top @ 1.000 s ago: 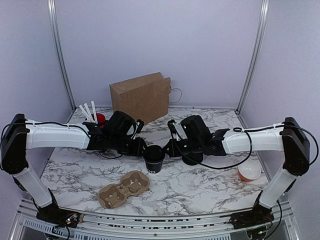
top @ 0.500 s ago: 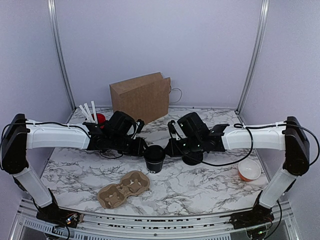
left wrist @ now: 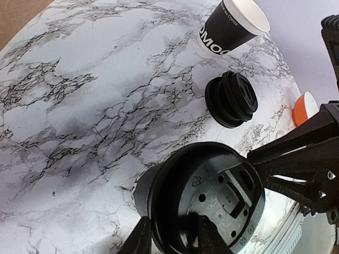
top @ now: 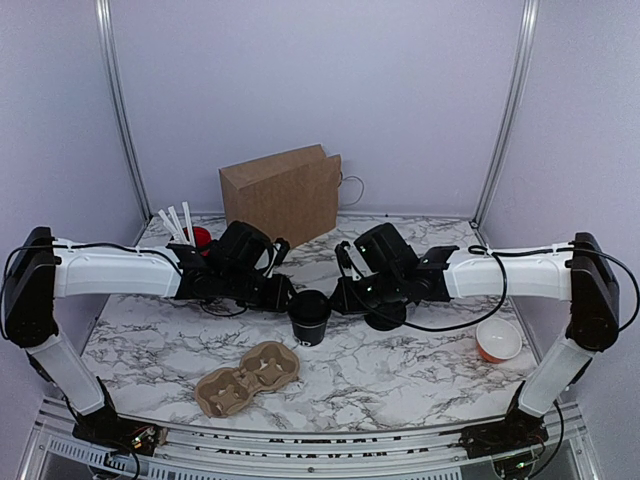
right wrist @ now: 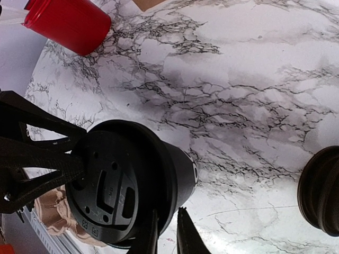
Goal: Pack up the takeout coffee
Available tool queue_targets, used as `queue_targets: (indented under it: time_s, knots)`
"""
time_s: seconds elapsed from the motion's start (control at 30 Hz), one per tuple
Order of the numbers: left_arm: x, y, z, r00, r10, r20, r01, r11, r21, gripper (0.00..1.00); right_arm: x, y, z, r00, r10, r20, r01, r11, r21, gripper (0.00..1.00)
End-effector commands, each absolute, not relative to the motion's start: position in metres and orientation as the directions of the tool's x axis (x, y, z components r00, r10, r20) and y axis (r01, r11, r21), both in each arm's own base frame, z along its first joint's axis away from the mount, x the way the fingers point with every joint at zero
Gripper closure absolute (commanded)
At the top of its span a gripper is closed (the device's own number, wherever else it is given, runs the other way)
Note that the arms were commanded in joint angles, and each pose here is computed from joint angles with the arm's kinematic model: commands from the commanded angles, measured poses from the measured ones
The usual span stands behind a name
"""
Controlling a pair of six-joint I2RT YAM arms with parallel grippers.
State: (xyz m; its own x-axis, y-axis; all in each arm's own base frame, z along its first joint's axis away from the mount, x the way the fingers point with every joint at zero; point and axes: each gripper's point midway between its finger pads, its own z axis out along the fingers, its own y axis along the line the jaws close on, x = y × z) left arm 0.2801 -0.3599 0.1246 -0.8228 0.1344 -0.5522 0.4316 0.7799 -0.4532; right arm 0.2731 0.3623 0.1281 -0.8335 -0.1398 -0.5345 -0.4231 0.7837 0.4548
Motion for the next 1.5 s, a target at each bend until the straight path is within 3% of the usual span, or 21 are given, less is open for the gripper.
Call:
queue_targets:
  time_s: [0.0,0.3,0.93,1.23,1.47]
  knots:
    - [0.271,-0.350,0.093,-0.856,0.194,-0.479,0.411,0.817,-0.404,0.71,0.251,0.367,0.117,-0.852,-0.202,-0.483,-0.448,0.758,0.474,0.88]
    - [0.271,-0.351,0.093,-0.855,0.194,-0.481,0.412,0.818,-0.403,0.71,0.224,0.366,0.085,-0.882,-0.236,-0.407,-0.429,0.760,0.488,0.90]
    - [0.283,-0.355,0.123,-0.817,0.204,-0.540,0.451,0.809,-0.376,0.70,0.270,0.374,0.172,-0.807,-0.064,-0.587,-0.414,0.771,0.485,0.87]
    - [0.292,-0.358,0.139,-0.797,0.210,-0.567,0.471,0.804,-0.364,0.67,0.274,0.370,0.180,-0.784,-0.085,-0.615,-0.431,0.787,0.442,0.86]
    - [0.292,-0.355,0.152,-0.789,0.207,-0.579,0.472,0.807,-0.355,0.66,0.278,0.378,0.192,-0.720,-0.229,-0.656,-0.568,0.736,0.367,0.77]
